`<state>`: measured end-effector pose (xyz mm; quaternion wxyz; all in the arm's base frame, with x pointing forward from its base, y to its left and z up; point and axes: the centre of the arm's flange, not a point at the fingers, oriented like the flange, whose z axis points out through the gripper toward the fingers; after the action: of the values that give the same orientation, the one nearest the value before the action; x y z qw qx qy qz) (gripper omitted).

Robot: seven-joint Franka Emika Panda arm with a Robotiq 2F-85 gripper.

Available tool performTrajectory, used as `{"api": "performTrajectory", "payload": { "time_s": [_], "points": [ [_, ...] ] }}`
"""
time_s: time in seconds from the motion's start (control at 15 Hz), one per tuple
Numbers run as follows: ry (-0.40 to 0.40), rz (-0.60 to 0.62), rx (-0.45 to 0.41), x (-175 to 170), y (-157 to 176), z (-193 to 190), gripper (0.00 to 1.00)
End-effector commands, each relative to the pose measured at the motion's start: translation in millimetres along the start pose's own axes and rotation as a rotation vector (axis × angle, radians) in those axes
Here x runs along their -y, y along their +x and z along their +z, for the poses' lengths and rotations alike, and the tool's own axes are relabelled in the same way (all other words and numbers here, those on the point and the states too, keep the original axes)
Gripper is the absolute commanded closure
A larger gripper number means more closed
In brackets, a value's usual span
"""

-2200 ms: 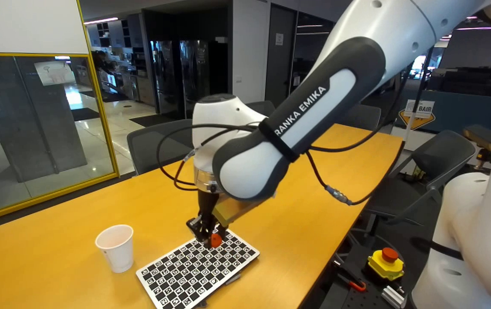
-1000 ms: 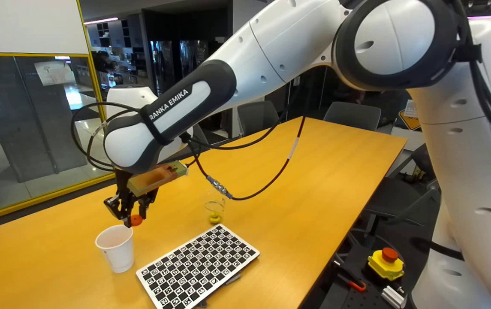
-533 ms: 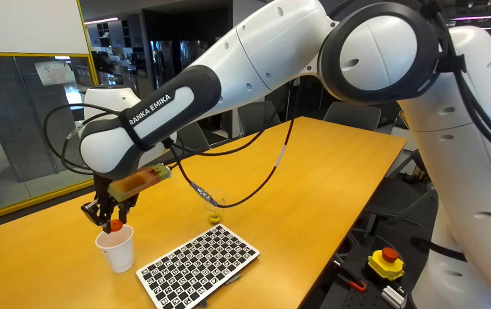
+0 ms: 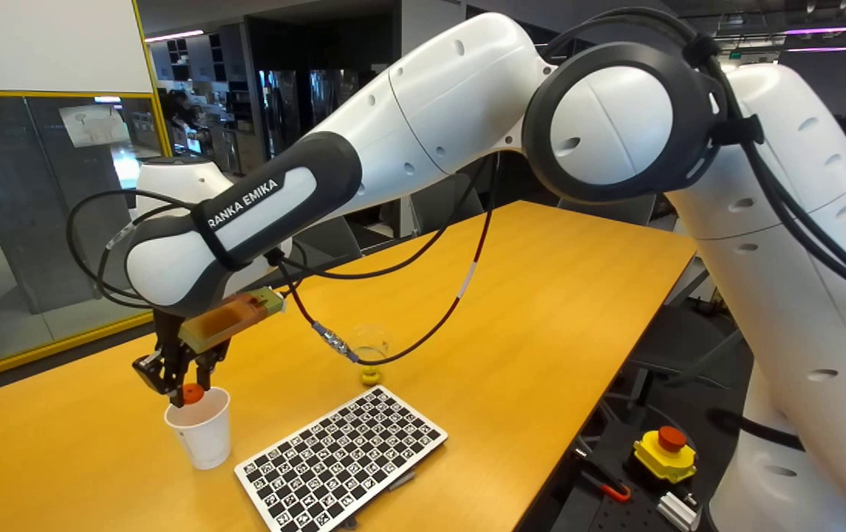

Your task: Put the yellow objects inside the transparent cup and the orange objects inside the white cup.

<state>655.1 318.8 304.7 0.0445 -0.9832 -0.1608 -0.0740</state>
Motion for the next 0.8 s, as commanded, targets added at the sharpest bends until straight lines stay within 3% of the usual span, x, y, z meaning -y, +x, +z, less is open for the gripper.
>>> {"api": "performTrajectory", "payload": {
  "time_s": [0.0, 0.07, 0.13, 0.27, 0.47, 0.73],
  "points": [
    [-0.001, -0.01, 0.007, -1.8, 18.9, -1.0, 0.83],
    [-0.002, -0.009, 0.008, -2.6, 19.2, -0.7, 0.83],
    [-0.002, -0.004, 0.012, -3.4, 19.1, -0.7, 0.35],
    [-0.006, -0.001, 0.02, -4.6, 18.0, -0.8, 0.25],
    [-0.019, 0.003, 0.036, -5.9, 11.7, -6.0, 0.03],
    [-0.046, 0.039, 0.045, -20.2, -19.2, -41.1, 0.0]
  ]
}}
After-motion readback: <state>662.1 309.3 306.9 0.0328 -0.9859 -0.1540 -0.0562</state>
